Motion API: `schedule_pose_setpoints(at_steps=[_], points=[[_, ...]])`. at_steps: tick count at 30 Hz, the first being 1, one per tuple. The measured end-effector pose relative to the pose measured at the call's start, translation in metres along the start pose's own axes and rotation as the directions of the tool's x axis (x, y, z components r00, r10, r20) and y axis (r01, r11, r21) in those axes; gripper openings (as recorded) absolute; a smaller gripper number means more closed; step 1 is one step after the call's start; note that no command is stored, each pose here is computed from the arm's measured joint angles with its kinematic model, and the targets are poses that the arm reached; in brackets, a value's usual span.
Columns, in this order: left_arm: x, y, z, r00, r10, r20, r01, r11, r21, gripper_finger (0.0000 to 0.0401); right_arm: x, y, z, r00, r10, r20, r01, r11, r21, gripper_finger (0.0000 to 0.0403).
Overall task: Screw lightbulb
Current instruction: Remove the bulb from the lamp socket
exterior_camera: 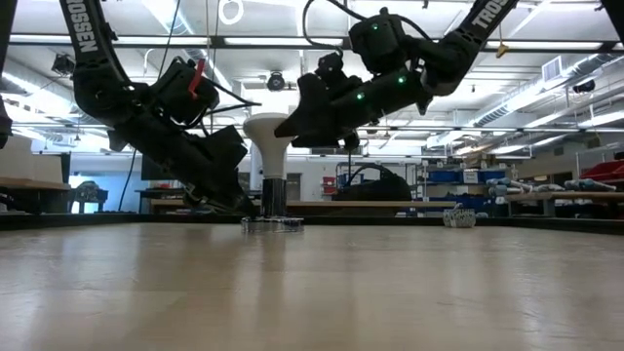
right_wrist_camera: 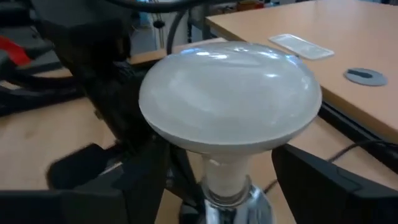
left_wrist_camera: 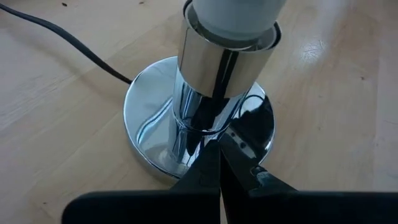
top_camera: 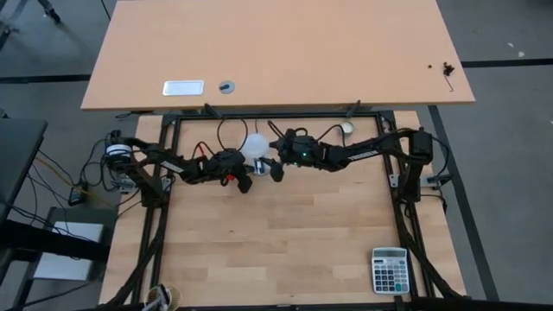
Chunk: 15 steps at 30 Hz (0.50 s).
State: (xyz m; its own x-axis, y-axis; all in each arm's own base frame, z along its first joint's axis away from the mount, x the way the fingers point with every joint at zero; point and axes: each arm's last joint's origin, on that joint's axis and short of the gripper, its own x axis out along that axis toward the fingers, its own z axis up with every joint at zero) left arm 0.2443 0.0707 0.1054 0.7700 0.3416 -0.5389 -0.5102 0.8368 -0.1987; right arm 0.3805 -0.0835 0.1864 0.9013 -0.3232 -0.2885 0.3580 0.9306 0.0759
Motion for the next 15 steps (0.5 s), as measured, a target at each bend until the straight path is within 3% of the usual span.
schedule_pose_setpoints(at_steps=[8, 15], points=[[0.000, -0.003, 0.004, 0.998, -0.052, 0.033, 0.052, 0.999, -0.004, 0.0000, -0.026, -0.010, 0.024, 0.998, -0.033, -0.059, 0.028, 0.997, -0.075, 0.0289], [-0.002, -0.006, 0.010, 0.990, -0.122, 0.077, 0.122, 0.992, -0.007, 0.0000, -0.044, -0.009, 0.039, 0.997, -0.018, -0.074, 0.010, 0.995, -0.104, 0.0232]])
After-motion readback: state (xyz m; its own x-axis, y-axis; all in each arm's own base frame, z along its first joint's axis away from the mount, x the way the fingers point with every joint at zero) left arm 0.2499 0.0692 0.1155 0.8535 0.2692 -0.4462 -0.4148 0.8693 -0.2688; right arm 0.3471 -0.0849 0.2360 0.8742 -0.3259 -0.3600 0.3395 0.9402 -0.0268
